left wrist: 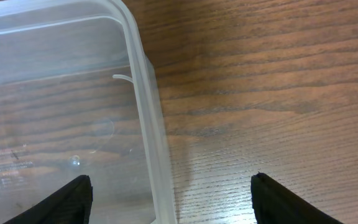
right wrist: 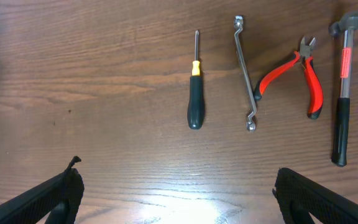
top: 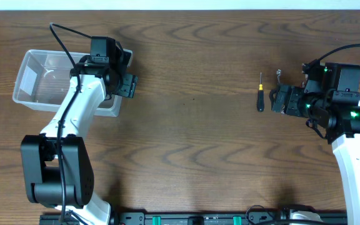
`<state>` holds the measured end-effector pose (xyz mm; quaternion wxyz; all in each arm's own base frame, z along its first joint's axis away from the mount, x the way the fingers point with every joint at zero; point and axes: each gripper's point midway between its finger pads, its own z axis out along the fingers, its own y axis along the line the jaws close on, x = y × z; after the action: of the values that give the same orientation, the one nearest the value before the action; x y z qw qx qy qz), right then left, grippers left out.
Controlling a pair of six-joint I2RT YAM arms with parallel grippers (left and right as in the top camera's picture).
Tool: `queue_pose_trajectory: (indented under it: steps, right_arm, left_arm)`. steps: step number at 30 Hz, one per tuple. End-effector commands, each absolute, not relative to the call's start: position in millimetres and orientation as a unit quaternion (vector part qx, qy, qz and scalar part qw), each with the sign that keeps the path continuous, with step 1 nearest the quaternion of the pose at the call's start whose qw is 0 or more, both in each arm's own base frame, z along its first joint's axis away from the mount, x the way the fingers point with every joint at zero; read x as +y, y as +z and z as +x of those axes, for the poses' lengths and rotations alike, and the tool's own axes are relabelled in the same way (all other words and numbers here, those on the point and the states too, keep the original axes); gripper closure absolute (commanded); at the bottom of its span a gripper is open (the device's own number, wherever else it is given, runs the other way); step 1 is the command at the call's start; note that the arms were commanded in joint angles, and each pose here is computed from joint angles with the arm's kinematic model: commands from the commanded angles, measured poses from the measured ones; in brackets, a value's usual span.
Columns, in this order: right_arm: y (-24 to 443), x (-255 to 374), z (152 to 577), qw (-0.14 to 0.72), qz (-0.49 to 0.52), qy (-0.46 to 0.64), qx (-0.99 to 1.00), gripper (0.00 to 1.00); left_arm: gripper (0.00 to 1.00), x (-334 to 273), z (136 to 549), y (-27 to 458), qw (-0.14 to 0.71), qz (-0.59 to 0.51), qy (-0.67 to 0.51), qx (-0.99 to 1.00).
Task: Pack container
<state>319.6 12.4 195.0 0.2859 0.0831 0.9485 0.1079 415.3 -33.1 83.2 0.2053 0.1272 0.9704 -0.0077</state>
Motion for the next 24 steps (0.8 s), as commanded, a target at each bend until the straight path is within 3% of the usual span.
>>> queue_pose_trajectory:
  steps: [1,5,7,8,17,24]
  right_arm:
    - [204,12,323,0.296,0.088,0.113,0.945,0.01]
    - [203,12,321,0.293,0.088,0.112,0.945,0.01]
    - [203,12,321,0.292,0.088,0.112,0.946,0.01]
    - [203,12,321,0.292,0.089,0.112,0.946,0.01]
    - [202,12,320,0.289,0.089,0.112,0.946,0.01]
    - [202,12,320,0.289,0.089,0.112,0.946,0.01]
  left_arm:
    - [0.42,-33,410,70,0.188,0.130,-0.008,0.974]
    - [0.77,-32,409,65,0.182,0.129,-0.008,0.975]
    - [0.92,-32,409,59,0.175,0.129,-0.008,0.976]
    - [0.94,-32,408,56,0.171,0.129,-0.009,0.977]
    - [0.94,-32,403,30,0.136,0.129,-0.011,0.982]
    - [0.94,-36,412,66,0.178,0.111,-0.011,0.978]
